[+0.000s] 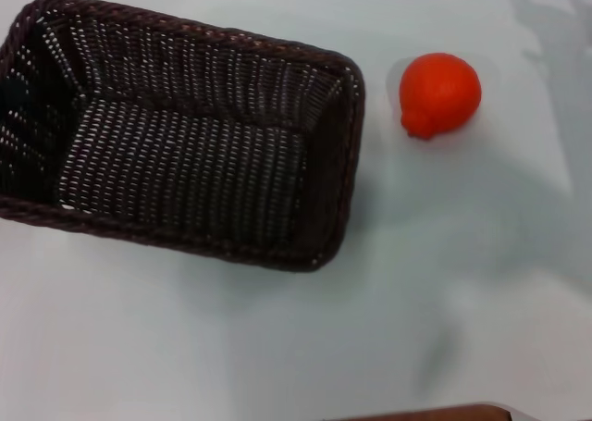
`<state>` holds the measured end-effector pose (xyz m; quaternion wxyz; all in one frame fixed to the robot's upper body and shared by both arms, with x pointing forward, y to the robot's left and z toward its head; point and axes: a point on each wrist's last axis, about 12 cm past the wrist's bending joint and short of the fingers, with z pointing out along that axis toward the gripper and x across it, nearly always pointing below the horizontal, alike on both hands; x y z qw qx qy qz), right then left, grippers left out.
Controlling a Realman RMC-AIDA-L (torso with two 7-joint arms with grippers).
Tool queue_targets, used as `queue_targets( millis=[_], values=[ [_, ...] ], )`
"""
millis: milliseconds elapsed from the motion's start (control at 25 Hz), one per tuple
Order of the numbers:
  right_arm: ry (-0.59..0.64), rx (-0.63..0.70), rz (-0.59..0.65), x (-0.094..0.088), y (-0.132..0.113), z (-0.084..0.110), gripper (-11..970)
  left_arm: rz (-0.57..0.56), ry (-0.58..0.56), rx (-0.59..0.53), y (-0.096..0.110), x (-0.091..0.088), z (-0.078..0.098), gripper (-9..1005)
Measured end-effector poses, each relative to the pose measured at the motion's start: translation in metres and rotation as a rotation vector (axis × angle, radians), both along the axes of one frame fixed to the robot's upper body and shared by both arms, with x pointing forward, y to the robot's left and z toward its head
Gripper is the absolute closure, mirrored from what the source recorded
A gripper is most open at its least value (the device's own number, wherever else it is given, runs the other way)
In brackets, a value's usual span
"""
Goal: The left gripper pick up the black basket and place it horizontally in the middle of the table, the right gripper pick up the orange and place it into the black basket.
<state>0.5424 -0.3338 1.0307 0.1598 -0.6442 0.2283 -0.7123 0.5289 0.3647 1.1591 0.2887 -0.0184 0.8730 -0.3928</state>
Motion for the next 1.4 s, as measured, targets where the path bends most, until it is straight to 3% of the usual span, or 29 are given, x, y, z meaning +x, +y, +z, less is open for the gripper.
queue_targets(
  millis=[160, 760, 1400],
  values=[
    [0.004, 0.002, -0.003, 0.0, 0.0, 0.0, 134, 0.073, 0.006, -0.025, -0.001, -0.001, -0.011, 811],
    [0.01, 0.003, -0.016, 0.0, -0.003, -0.001, 134, 0.164, 0.054, -0.149, -0.014, -0.011, -0.05, 811],
    [0.017, 0.0, -0.016, 0.002, -0.004, 0.0, 135, 0.169, 0.071, -0.212, -0.022, -0.014, -0.064, 810]
  ],
)
